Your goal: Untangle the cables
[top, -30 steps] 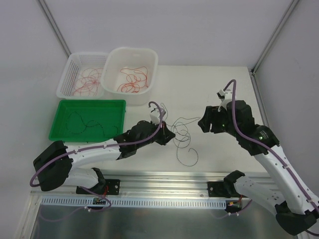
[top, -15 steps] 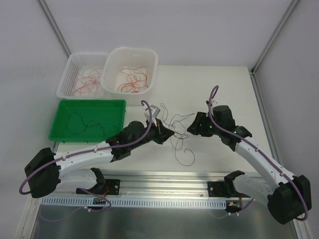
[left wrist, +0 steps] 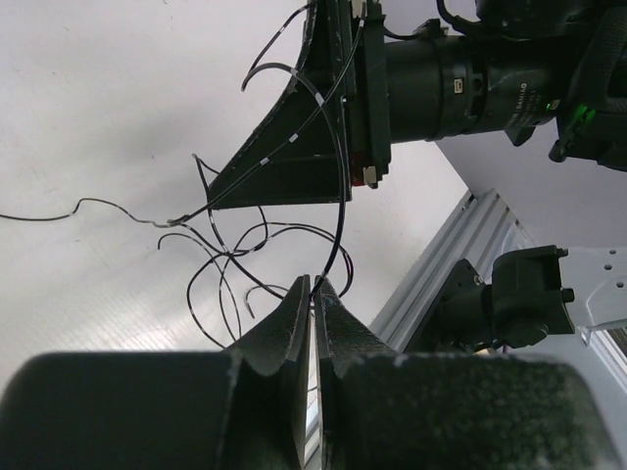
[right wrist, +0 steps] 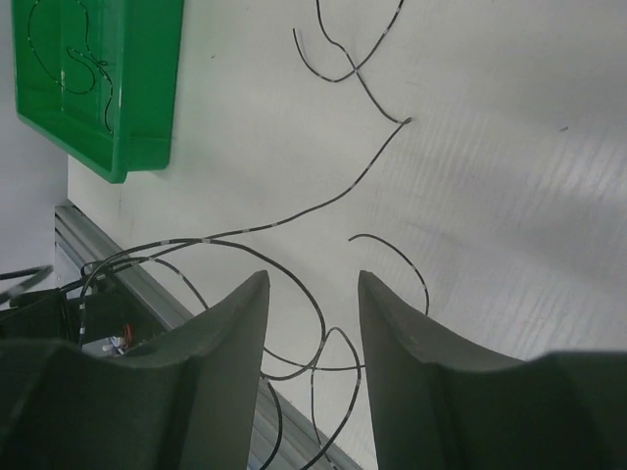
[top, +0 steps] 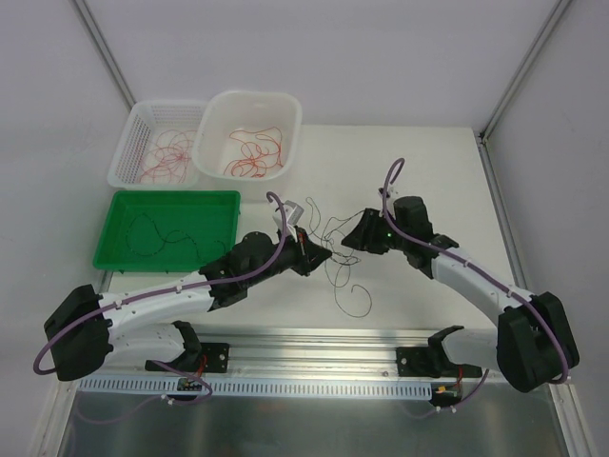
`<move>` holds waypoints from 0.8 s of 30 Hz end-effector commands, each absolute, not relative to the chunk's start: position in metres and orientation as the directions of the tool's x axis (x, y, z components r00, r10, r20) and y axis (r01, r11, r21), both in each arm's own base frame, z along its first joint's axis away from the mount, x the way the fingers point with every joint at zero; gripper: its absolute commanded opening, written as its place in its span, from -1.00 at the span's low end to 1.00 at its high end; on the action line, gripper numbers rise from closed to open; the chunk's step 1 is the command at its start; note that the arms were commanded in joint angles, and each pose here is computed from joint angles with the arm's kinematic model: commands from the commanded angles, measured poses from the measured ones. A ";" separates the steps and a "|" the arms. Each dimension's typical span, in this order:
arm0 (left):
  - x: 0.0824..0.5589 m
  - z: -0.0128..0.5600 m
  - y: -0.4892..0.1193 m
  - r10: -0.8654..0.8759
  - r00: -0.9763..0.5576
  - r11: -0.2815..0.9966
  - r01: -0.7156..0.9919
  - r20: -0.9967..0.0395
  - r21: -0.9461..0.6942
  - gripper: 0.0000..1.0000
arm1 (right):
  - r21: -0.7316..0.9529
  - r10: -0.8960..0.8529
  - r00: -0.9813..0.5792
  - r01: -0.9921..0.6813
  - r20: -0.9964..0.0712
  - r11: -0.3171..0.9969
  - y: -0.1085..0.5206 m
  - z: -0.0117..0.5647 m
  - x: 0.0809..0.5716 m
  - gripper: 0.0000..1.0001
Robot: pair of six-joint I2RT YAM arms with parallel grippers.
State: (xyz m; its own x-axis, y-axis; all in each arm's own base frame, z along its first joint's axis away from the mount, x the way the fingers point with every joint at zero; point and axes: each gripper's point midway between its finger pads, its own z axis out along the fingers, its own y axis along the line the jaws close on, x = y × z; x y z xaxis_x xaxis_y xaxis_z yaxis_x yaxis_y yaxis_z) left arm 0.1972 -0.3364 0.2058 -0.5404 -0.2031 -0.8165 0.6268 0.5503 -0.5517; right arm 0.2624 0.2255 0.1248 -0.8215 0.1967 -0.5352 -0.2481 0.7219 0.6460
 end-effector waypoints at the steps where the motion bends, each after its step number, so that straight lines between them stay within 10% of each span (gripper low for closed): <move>1: 0.201 0.222 -0.333 -0.250 -0.500 0.535 0.642 -0.829 -0.548 -1.00 | 0.677 0.177 -0.814 -0.315 -0.553 0.665 0.242 0.136 0.264 -0.11; 11: 0.216 0.213 -0.314 -0.251 -0.477 0.617 0.592 -0.842 -0.519 -1.00 | 0.601 0.125 -0.816 -0.303 -0.564 0.739 0.224 0.126 0.258 -0.98; 24: 0.260 0.135 -0.165 -0.269 -0.539 0.931 0.066 -0.798 -0.358 -1.00 | 0.365 0.325 -0.654 0.080 -0.683 0.927 0.050 0.227 0.245 -0.99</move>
